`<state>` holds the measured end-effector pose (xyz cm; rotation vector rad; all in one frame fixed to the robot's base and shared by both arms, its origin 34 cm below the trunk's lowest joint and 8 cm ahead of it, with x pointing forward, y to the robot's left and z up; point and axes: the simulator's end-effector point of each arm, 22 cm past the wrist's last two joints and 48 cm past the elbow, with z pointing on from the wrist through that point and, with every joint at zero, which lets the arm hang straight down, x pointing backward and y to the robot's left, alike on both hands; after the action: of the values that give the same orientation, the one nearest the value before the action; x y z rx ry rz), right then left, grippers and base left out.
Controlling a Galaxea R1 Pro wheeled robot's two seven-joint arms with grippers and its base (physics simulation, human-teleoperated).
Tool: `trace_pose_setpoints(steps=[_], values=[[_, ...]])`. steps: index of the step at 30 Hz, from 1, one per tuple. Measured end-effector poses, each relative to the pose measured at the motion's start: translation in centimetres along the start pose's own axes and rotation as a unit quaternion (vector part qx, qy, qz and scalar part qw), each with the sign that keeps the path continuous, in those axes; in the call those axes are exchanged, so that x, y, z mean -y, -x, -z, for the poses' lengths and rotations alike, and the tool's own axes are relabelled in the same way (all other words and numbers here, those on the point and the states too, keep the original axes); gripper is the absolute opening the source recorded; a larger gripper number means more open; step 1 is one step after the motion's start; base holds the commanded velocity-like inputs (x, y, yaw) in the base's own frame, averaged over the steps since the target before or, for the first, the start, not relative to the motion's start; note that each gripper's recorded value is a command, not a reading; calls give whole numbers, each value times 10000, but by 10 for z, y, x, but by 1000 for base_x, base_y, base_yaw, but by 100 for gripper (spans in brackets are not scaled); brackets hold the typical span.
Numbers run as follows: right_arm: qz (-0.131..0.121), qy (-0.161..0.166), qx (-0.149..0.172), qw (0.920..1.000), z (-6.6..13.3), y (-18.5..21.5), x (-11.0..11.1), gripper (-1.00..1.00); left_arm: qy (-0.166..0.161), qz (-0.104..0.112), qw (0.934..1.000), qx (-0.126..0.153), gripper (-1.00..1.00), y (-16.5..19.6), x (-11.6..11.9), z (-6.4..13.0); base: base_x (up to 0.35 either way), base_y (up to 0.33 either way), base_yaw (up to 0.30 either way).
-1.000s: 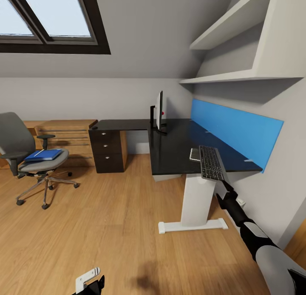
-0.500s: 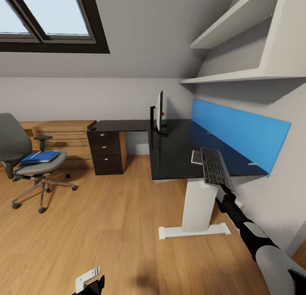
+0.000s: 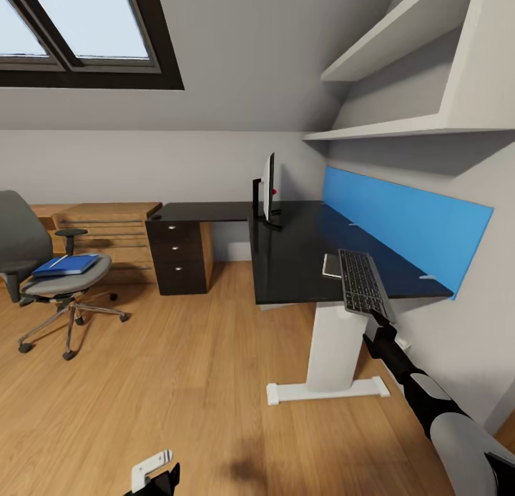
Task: In the bedroom, organize the workspace by keeping the computer under the desk, ensuring the monitor is on the desk, placing the keyboard on the desk next to the monitor, placing the mouse on the desk next to the keyboard, moving the folder from the swivel chair onto the desk next to the mouse, stacking the notebook on top of the folder with the pen on top of the notebook, and positioning the swivel chair next to the desk.
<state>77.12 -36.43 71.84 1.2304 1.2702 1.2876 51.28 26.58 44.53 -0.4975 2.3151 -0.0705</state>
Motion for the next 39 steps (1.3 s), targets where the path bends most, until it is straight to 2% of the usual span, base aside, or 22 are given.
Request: trace_pose_setpoints(steps=[23, 39], values=[[-44, 19, 10, 10000, 0, 1, -1, 100, -65, -52, 10000, -22, 100, -3, 7, 1, 0, 0, 0], [-384, 187, 214, 9989, 1, 11, -8, 100, -71, -53, 10000, -21, 100, -3, 7, 1, 0, 0, 0]])
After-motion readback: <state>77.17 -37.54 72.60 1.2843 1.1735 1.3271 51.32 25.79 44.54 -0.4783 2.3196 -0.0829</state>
